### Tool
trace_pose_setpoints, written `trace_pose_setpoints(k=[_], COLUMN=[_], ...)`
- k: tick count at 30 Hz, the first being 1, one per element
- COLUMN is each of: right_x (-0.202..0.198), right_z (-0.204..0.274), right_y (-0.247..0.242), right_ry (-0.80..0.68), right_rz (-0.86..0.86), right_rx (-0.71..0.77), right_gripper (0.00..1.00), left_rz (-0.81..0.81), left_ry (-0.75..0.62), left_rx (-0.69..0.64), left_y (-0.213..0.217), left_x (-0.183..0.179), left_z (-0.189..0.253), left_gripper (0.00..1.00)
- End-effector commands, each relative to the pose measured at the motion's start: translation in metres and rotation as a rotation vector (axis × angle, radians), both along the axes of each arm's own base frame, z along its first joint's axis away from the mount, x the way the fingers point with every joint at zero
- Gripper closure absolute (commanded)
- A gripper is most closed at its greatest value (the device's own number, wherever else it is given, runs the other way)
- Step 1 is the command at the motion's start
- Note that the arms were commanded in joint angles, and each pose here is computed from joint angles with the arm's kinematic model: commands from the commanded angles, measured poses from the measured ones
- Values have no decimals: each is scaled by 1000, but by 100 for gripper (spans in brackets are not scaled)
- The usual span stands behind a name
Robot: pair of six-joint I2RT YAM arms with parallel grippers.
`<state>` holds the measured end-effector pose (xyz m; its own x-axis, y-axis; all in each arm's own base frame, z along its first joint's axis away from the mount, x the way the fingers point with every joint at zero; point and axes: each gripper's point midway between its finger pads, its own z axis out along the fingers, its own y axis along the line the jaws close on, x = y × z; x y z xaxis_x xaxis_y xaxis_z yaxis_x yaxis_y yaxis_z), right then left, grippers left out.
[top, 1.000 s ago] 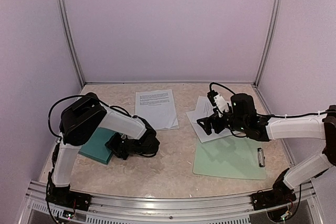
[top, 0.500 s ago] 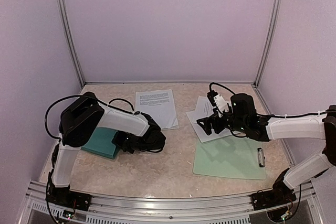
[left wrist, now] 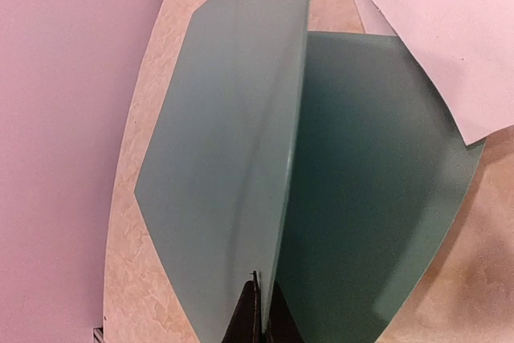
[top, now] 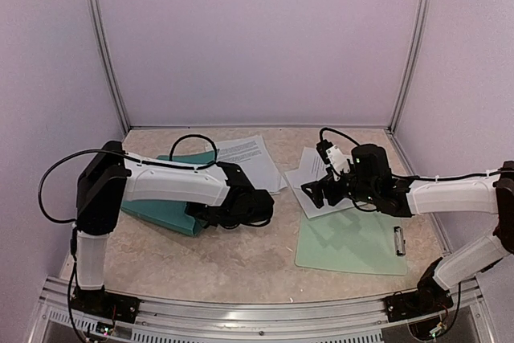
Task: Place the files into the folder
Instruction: Pick up the folder from the center of the board, then open the folder at the center of the board.
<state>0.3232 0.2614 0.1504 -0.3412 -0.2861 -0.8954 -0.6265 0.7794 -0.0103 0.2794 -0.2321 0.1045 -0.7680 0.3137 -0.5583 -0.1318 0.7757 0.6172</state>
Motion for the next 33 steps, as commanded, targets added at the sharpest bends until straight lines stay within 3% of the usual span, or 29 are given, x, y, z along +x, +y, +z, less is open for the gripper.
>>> trace_pose_setpoints(k=[1,8,14,25,33], right_x=[0,1,1,-6,-25], right_z=[2,2,1,-12,-26], right_y=[6,8,13,46,61], right_ry=[11,17,28,90,171], right_rz=[5,4,18,36,41], right_rx=[-1,3,5,24,54], right_gripper=[1,1,1,1,1], left_rz=[-16,-138,-208,-201,-205], left_ry=[140,202,207,4,-26], left_rx=[310,480,501,264,111], left_y=[42,33,27,4,-12], left_x=[-36,-50,-74,-109,-146], left_z=[48,28,28,39,41], left_gripper=[100,100,100,100,100])
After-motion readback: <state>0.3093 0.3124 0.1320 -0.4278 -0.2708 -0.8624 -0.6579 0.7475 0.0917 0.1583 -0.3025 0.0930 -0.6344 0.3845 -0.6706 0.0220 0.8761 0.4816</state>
